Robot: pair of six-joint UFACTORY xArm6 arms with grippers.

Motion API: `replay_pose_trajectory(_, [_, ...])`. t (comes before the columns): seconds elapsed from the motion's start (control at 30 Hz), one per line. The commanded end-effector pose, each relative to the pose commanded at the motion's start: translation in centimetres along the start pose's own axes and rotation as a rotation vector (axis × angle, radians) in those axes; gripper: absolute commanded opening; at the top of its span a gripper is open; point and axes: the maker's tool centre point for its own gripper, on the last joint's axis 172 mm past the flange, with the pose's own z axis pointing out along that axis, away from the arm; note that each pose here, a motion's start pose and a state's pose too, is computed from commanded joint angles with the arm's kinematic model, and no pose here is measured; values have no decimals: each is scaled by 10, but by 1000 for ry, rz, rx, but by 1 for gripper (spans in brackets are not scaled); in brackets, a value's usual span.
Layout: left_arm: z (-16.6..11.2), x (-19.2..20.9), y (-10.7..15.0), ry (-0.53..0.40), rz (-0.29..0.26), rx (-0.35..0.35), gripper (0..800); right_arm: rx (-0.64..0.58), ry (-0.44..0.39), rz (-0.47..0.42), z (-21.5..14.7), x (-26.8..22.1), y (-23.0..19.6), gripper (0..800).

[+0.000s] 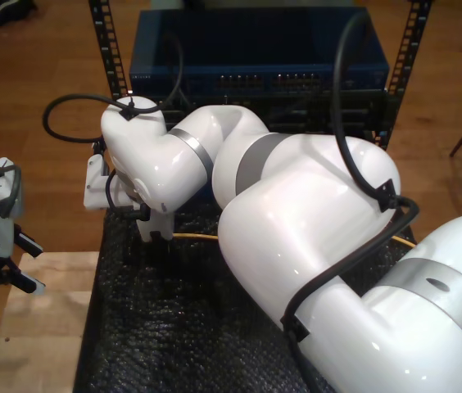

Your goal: Grab the cable and plug it in

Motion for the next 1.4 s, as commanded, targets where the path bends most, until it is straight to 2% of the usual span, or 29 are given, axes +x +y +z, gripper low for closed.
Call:
replay_pose_trajectory(0.27, [0,0,0,0,-2,0,800,-2,1,-7,-1,3,-2,246])
replay_pose_trajectory(0.47, [0,0,0,0,0,0,800,-19,-24,-27,1,-1,0,242])
replay_pose_trajectory(0.67, [0,0,0,0,-2,0,800,-27,-32,-5,1,-3,2,206])
replay_pose_trajectory(1.17, [0,0,0,0,-2,0,800,-29,-32,-8,0,-1,1,165])
replay_pose_trajectory(1.27, [0,0,0,0,-2,0,800,-29,-32,-8,0,-1,1,139])
replay_pose_trajectory(1.4, [0,0,0,0,-2,0,800,-32,-33,-15,0,2,-1,45])
